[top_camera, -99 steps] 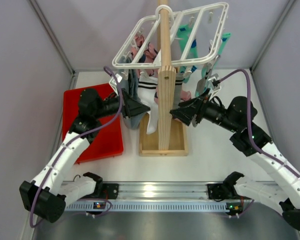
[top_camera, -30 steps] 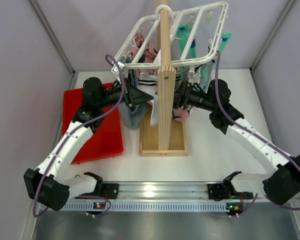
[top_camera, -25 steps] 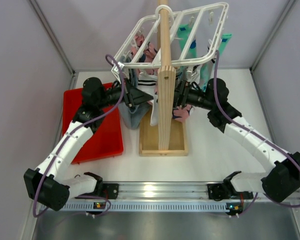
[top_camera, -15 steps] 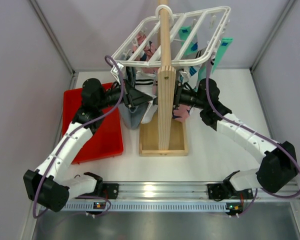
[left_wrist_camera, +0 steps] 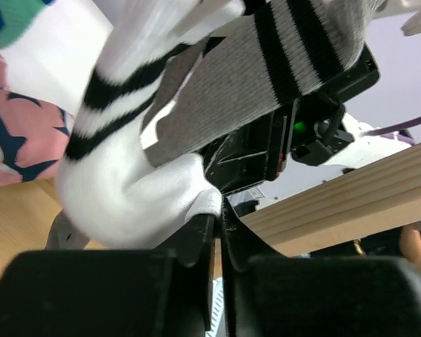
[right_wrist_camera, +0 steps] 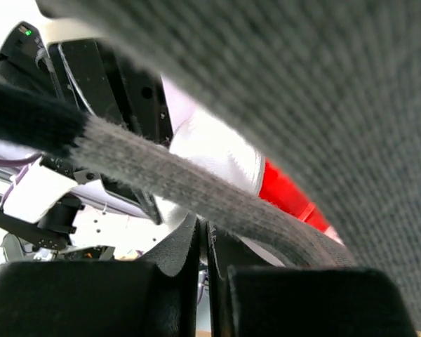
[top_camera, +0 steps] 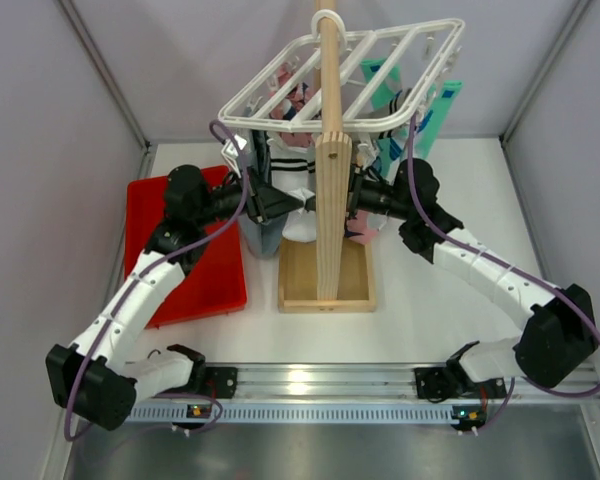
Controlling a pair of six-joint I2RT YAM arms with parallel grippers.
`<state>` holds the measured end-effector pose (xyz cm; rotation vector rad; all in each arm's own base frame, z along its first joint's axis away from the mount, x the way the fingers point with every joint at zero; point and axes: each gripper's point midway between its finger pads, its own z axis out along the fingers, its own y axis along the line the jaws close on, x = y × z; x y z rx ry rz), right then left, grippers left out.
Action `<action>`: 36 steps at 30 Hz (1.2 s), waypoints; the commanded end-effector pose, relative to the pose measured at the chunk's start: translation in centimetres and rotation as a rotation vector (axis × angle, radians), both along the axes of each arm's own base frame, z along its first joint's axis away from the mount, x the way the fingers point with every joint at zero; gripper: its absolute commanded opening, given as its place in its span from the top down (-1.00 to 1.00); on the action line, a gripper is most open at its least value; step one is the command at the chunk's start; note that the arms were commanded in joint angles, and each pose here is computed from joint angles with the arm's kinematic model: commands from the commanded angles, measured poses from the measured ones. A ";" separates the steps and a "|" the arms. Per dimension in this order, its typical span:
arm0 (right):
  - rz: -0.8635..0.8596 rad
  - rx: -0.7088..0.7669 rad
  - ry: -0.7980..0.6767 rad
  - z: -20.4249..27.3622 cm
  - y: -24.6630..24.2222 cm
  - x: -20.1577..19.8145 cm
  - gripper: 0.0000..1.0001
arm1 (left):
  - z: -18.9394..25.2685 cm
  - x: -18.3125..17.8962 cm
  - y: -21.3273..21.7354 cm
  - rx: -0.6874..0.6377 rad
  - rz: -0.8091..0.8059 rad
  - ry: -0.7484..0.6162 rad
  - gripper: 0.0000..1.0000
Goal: Remove the socks clipped to the hanger
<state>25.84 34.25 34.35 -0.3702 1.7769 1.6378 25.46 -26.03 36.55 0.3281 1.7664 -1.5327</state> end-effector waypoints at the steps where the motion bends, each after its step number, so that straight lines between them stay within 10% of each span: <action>1: -0.003 0.043 -0.108 2.9 -0.3 -1.1 1.00 | 1.0 -0.2 1.3 0.002 0.073 -0.106 0.75; 7: -0.004 0.025 -0.105 2.5 -1.0 -1.9 1.00 | 2.5 0.4 5.3 0.105 0.344 -0.287 -0.38; 10: 0.017 0.018 -0.107 2.5 -1.1 -2.5 1.00 | 3.9 0.5 6.2 0.115 0.404 -0.358 -0.64; 36: 0.069 0.000 -0.148 3.8 -1.9 -4.5 1.00 | 8.8 2.5 6.3 -0.074 0.204 -0.641 -0.48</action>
